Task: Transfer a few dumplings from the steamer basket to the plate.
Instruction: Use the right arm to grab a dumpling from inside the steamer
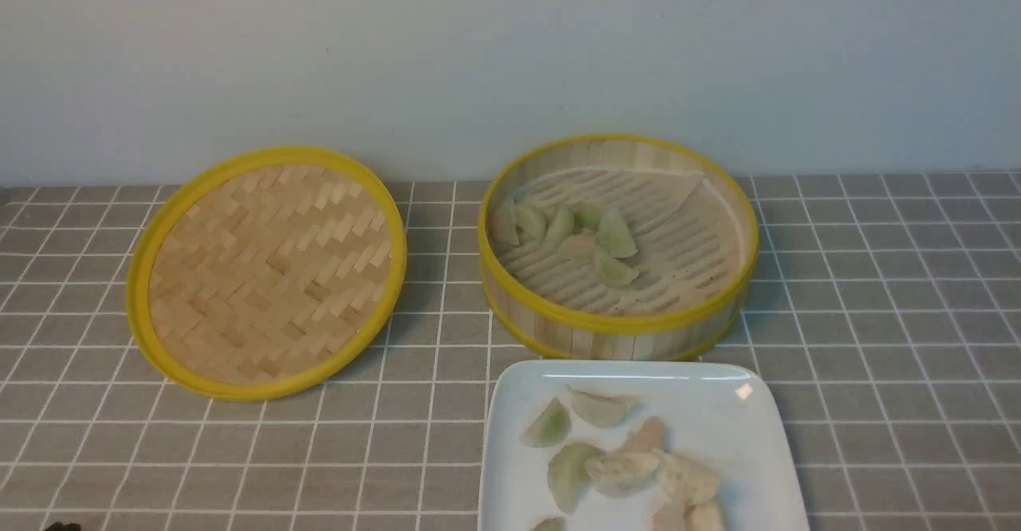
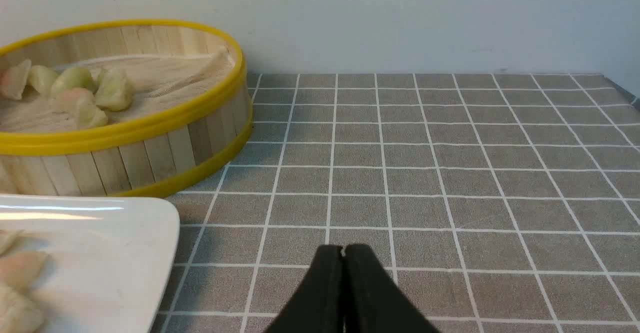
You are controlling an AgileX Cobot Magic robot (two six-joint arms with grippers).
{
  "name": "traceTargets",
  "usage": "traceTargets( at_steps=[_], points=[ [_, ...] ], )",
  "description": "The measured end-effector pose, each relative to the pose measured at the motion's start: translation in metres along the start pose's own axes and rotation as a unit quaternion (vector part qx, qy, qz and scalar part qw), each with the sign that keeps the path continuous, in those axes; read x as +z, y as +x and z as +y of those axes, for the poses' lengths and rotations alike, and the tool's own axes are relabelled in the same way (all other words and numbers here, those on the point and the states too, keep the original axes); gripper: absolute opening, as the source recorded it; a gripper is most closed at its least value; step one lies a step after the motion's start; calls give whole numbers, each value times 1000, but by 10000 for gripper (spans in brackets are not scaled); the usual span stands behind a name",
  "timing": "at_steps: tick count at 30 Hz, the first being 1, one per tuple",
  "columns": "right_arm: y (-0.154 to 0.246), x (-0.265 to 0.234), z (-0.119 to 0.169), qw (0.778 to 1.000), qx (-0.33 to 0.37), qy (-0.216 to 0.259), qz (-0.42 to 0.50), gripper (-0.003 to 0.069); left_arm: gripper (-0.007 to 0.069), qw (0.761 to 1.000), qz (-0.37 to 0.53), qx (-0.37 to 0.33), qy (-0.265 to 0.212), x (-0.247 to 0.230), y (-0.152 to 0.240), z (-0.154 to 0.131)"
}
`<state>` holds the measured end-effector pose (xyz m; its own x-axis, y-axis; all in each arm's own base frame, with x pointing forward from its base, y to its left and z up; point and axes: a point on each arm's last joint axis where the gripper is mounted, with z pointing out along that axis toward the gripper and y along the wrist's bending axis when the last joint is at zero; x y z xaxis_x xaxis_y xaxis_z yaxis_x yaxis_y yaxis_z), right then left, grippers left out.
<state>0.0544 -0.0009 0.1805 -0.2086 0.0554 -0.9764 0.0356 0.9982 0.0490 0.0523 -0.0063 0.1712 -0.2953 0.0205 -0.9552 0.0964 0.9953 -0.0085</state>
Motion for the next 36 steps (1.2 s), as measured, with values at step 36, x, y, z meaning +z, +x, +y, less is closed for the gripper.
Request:
traceTargets(
  at_steps=[36],
  points=[
    [-19,-2,2,968,224,-34,-107,-7,-5,1000,0,0,0,0,0,0]
  ],
)
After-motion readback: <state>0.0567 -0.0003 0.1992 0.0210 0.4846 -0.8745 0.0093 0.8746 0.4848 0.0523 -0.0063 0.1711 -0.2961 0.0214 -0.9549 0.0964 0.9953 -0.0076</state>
